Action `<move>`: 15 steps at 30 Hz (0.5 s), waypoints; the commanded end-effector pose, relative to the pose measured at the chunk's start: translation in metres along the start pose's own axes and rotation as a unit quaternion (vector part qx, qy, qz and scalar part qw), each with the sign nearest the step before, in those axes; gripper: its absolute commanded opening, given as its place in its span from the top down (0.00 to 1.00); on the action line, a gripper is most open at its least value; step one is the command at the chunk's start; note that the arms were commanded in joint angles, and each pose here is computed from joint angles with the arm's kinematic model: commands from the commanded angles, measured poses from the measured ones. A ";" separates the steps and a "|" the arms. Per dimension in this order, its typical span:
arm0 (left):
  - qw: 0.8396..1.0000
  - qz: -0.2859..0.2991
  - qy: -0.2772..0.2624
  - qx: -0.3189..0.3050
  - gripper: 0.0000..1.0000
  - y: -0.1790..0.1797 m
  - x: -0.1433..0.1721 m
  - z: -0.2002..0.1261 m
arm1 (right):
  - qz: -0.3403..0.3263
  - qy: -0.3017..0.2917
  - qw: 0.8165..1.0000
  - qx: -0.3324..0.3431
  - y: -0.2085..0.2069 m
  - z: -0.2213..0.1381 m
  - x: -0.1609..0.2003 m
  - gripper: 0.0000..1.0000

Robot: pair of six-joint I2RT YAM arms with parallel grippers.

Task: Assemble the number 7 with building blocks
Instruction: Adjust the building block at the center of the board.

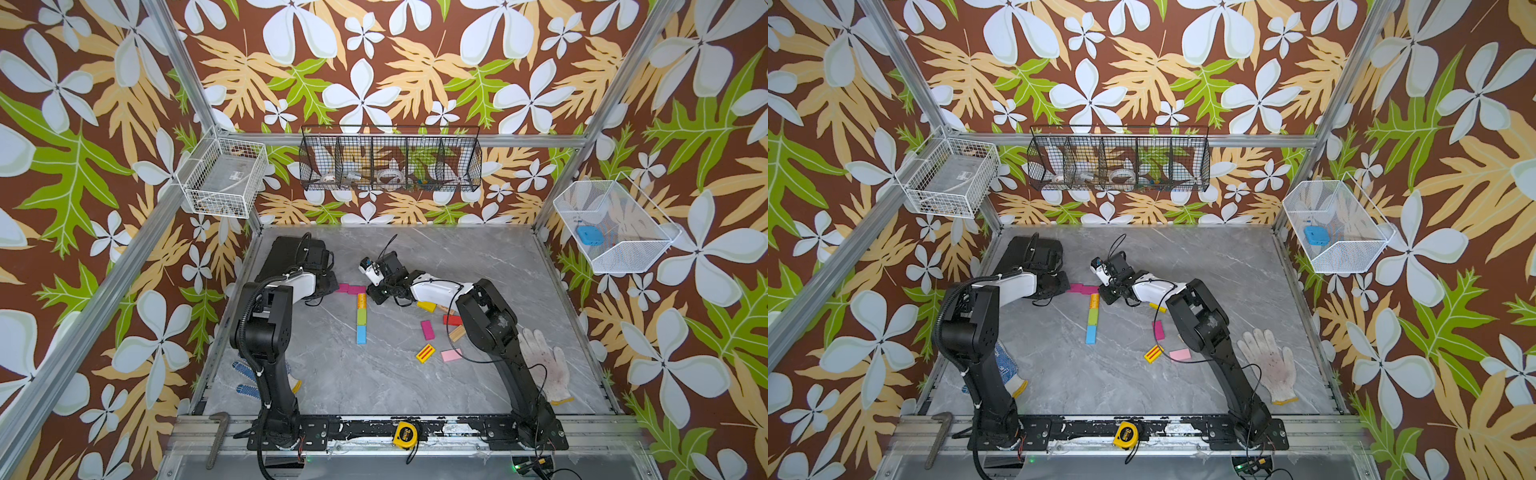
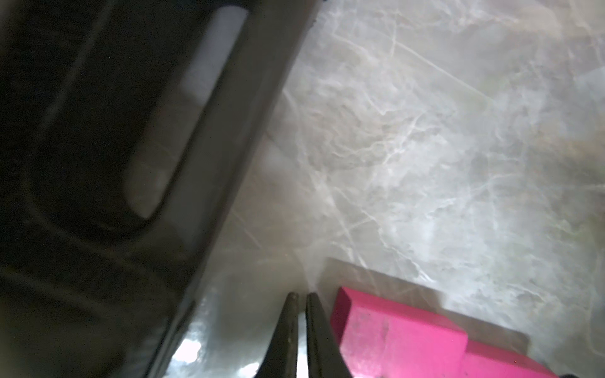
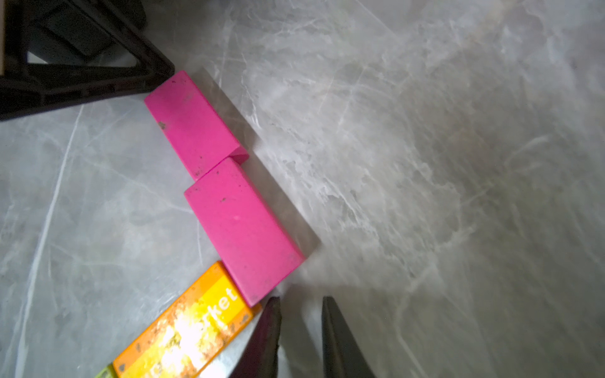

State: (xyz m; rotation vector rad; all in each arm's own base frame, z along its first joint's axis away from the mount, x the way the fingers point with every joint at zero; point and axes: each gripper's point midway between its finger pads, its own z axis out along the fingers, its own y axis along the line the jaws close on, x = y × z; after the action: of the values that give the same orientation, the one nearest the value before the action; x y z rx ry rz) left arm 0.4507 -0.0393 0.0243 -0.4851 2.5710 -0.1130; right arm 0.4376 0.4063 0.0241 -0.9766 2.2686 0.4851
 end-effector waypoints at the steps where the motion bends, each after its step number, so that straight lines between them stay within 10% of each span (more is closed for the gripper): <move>1: 1.000 -0.002 0.005 -0.011 0.89 0.005 0.000 -0.003 | 0.005 0.029 0.999 0.012 -0.005 -0.002 0.017 0.76; 15: 0.999 0.015 -0.024 0.035 0.89 -0.022 -0.032 -0.021 | 0.023 0.031 0.999 0.028 -0.022 -0.018 0.030 0.76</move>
State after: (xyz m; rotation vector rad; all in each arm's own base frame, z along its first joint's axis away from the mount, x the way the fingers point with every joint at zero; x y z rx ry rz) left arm 0.4673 -0.0410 0.0543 -0.4635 2.5223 -0.1320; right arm 0.4384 0.3752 0.0240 -0.9260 2.2990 0.4420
